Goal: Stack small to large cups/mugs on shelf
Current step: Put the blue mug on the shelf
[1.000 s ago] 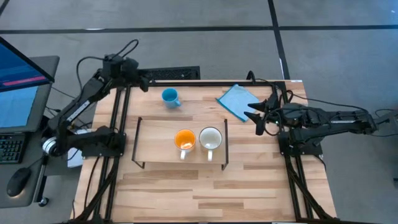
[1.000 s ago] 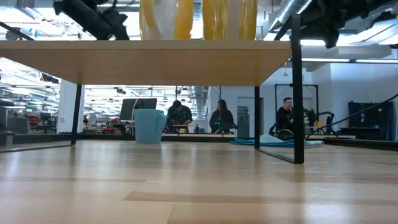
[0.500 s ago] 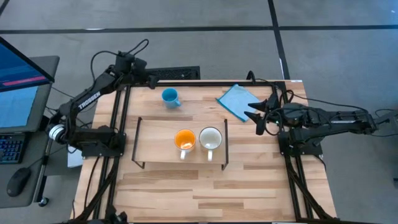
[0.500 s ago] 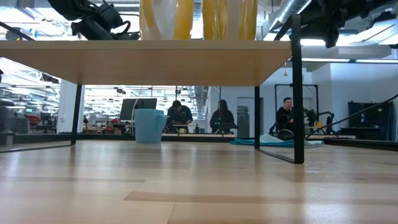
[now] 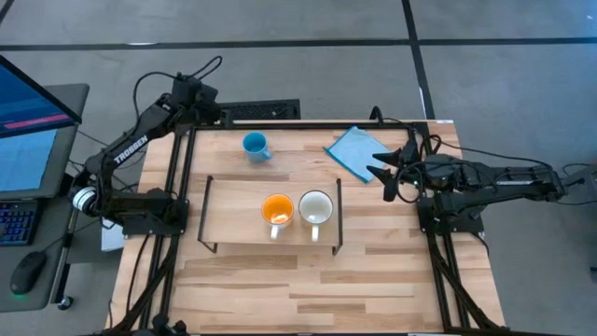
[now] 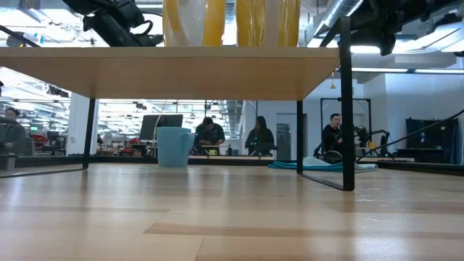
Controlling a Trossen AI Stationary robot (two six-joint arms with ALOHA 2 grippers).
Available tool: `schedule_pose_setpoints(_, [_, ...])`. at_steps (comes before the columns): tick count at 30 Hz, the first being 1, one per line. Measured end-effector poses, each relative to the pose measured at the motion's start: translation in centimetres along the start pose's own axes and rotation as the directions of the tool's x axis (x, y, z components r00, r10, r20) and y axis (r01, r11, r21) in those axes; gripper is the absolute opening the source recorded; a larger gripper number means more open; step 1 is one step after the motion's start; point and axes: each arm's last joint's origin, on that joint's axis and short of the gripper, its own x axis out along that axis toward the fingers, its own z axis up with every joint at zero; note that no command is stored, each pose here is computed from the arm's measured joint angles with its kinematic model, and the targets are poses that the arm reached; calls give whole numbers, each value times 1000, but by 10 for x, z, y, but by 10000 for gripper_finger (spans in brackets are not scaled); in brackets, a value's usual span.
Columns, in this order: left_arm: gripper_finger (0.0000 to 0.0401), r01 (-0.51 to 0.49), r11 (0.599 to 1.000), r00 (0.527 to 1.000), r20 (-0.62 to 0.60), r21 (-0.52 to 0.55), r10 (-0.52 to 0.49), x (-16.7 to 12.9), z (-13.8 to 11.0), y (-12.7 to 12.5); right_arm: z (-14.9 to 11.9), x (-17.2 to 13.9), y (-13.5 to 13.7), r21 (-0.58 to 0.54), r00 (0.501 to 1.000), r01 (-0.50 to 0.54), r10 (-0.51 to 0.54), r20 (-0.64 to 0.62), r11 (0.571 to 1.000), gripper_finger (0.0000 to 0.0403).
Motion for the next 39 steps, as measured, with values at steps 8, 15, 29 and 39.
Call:
schedule_pose_setpoints(8, [224, -35, 999, 980, -194, -29, 29, 19, 3, 2, 1, 1, -4, 8, 1000, 29, -29, 4, 1000, 240])
schedule_pose_setpoints(15, [224, -22, 999, 941, -339, -30, 10, 51, 0, -1, 1, 2, -5, 11, 999, 36, -36, 5, 999, 240])
schedule_pose_setpoints(29, [224, -20, 999, 931, -363, 50, 37, 70, 8, -13, 1, 2, -5, 11, 999, 36, -36, 5, 999, 240])
schedule_pose_setpoints(39, [224, -99, 989, 914, -382, 110, 134, 70, 2, -16, 1, 2, -5, 11, 999, 36, -36, 5, 999, 240])
